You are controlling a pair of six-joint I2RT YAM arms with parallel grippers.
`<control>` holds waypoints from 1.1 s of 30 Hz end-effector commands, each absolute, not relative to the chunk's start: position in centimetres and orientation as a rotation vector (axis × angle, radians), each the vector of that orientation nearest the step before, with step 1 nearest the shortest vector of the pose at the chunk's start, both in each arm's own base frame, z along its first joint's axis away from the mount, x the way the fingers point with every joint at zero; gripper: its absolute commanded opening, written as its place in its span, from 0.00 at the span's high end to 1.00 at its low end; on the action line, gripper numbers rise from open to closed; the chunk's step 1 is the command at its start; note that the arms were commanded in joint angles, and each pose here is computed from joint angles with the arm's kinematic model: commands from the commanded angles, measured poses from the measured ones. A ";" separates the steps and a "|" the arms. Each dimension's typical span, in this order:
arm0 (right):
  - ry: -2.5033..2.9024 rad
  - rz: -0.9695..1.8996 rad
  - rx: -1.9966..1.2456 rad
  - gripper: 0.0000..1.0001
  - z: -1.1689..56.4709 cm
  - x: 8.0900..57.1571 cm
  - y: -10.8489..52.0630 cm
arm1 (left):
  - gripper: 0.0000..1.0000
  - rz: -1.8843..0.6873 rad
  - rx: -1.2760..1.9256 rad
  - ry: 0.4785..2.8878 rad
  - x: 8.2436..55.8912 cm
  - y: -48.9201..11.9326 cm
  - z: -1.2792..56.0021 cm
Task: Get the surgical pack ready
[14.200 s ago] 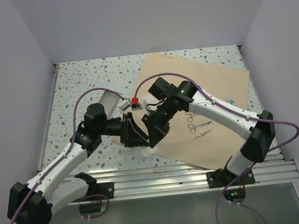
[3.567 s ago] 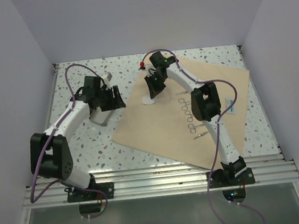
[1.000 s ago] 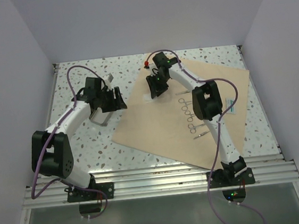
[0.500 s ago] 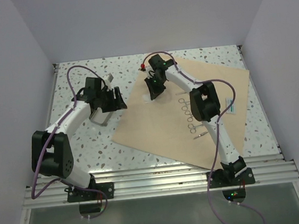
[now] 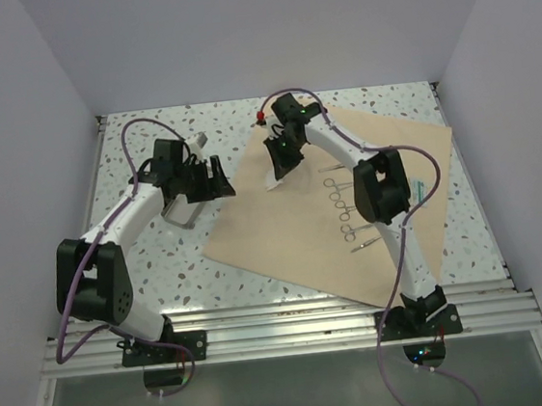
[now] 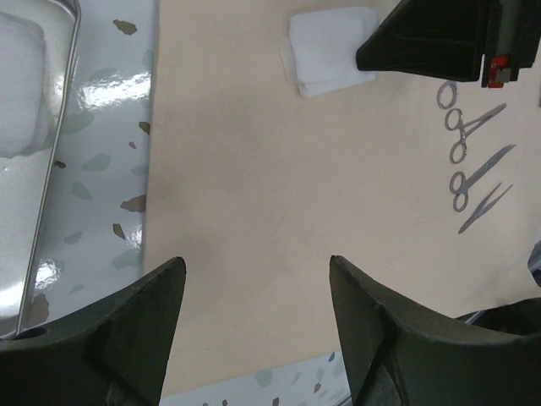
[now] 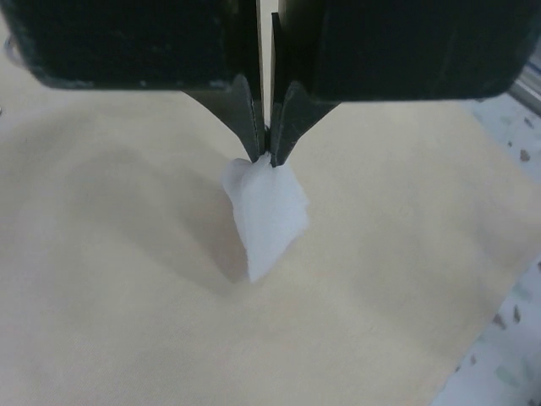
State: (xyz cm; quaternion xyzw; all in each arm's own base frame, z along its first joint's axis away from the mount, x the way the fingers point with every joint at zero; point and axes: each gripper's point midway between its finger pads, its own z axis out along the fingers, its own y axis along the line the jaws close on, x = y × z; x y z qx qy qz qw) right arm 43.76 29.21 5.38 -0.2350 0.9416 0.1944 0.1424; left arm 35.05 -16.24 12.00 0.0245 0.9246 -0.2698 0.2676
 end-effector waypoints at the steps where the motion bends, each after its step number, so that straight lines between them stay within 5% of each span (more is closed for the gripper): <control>1: 2.558 0.650 -0.793 1.00 15.4 39.2 30.5 | 0.26 -0.847 0.153 2.280 36.7 -17.9 18.5; 7: 2.517 0.785 -1.020 1.00 19.1 29.0 30.7 | 0.19 -1.010 0.276 2.120 34.7 -19.7 22.7; 15: 2.403 1.137 -1.162 1.00 25.4 15.6 27.7 | 0.18 -1.557 0.744 1.783 24.0 -23.1 27.7; 33: 2.350 1.281 -1.208 1.00 27.4 10.6 26.7 | 0.11 -1.835 1.019 1.698 13.6 -30.0 27.9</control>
